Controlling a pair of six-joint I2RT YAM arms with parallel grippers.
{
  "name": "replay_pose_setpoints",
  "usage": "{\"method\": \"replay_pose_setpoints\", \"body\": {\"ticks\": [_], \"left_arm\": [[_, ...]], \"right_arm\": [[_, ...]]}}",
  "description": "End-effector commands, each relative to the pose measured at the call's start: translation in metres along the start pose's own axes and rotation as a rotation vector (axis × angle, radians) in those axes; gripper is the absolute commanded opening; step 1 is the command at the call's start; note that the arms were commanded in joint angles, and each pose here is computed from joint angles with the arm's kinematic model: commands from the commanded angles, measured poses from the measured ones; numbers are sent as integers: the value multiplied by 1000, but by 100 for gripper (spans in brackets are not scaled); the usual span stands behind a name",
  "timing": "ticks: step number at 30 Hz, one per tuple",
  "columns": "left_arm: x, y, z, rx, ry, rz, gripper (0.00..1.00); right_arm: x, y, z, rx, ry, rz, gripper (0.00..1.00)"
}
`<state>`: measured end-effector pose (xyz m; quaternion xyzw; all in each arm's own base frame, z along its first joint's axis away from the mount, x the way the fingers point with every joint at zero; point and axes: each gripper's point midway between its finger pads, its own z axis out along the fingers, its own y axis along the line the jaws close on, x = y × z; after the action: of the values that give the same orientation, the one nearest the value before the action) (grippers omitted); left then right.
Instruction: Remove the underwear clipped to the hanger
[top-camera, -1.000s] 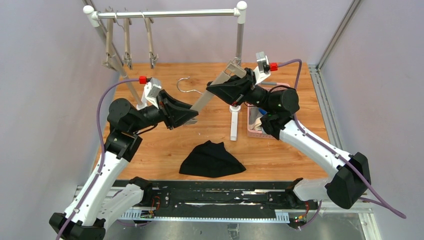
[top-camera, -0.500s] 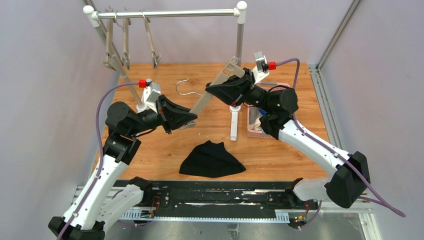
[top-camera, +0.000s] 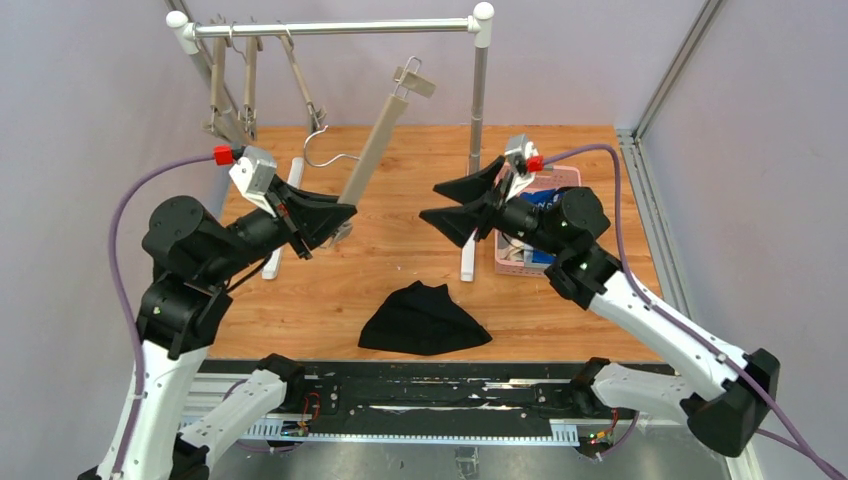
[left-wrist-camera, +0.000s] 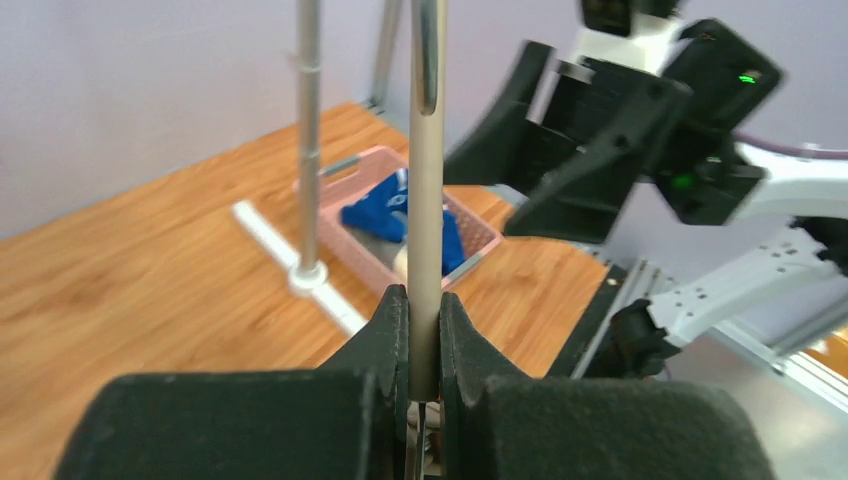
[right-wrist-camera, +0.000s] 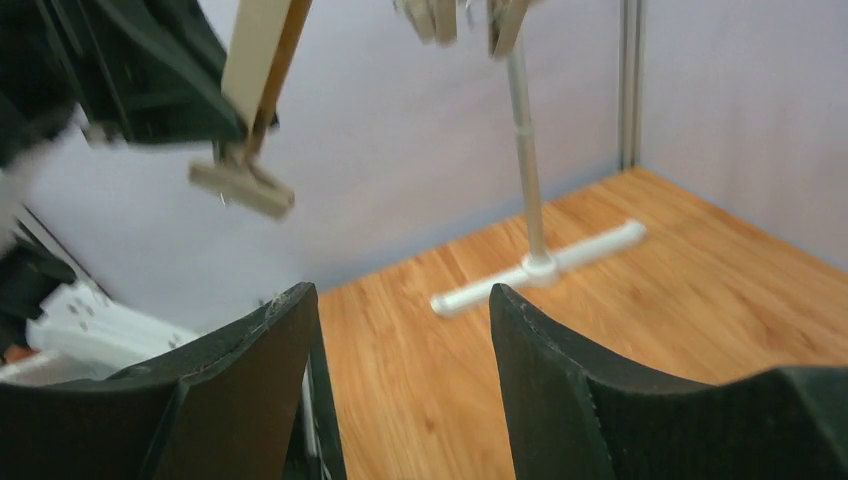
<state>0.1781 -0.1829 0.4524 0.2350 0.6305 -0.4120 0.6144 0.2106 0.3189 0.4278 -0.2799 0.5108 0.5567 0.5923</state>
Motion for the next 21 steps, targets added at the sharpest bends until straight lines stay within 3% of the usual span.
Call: {"method": "replay_pose_setpoints", "body": {"ticks": [1, 6, 9, 13, 21], "left_arm": [[39, 43, -23, -272, 240, -16, 0], [49, 58, -30, -369, 319, -39, 0], [48, 69, -31, -431, 322, -38, 0], [49, 86, -25, -501, 334, -47, 0], [25, 109, -5, -628, 295, 30, 0]], "right_arm": [[95, -34, -47, 283, 413, -194, 65], [196, -34, -99, 386, 807, -284, 65], [246, -21, -122, 374, 959, -282, 65], [294, -5, -136, 342, 1077, -258, 66], [344, 9, -123, 266, 1187, -237, 66]]}}
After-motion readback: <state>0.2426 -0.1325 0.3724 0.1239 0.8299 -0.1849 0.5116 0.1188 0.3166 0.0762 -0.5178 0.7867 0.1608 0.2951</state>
